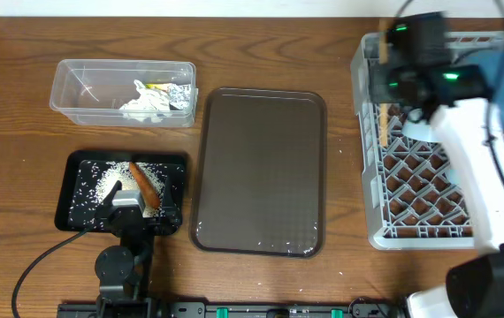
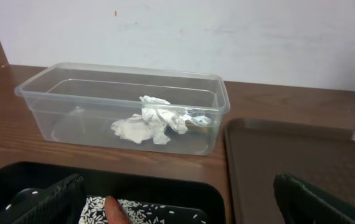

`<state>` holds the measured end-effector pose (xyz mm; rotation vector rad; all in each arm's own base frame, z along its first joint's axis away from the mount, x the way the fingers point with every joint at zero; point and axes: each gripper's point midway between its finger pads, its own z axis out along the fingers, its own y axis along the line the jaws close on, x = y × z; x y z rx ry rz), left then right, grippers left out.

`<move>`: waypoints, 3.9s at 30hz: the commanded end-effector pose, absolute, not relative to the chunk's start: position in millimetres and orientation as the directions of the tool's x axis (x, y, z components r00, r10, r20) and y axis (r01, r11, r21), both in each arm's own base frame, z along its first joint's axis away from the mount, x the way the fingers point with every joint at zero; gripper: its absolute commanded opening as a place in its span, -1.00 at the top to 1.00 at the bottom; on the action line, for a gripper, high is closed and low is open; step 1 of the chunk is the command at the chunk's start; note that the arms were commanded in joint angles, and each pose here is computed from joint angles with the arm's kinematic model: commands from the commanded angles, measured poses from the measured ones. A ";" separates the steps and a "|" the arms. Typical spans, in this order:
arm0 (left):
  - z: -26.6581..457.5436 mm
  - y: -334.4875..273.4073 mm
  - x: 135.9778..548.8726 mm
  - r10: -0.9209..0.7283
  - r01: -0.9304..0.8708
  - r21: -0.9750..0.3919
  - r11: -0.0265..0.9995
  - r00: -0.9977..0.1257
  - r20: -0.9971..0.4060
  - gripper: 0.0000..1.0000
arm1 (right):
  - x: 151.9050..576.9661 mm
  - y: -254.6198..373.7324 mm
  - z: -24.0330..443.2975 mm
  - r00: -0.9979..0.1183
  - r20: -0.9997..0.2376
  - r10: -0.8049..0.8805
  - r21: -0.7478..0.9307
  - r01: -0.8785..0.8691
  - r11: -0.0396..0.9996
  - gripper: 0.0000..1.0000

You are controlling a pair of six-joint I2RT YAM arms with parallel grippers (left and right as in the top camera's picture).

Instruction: Sort waste into correct bins and load items into the dishwasher rack

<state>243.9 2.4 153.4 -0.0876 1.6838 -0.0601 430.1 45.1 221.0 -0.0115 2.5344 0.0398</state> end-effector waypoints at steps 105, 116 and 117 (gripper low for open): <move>137.5 5.5 243.9 -0.095 -0.042 -0.090 0.995 -0.149 -0.984 -0.96 | 242.3 45.4 155.2 -0.118 -0.983 0.138 0.162 -0.226 0.961 -0.99; 137.5 5.5 243.9 -0.095 -0.042 -0.090 0.995 -0.149 -0.984 -0.96 | 244.6 22.0 160.6 -0.046 -0.995 -0.090 -0.083 -0.149 0.985 -0.98; 137.5 5.5 243.9 -0.095 -0.042 -0.090 0.995 -0.149 -0.984 -0.96 | 244.7 21.3 160.6 -0.043 -0.993 -0.109 -0.102 -0.146 0.984 -0.99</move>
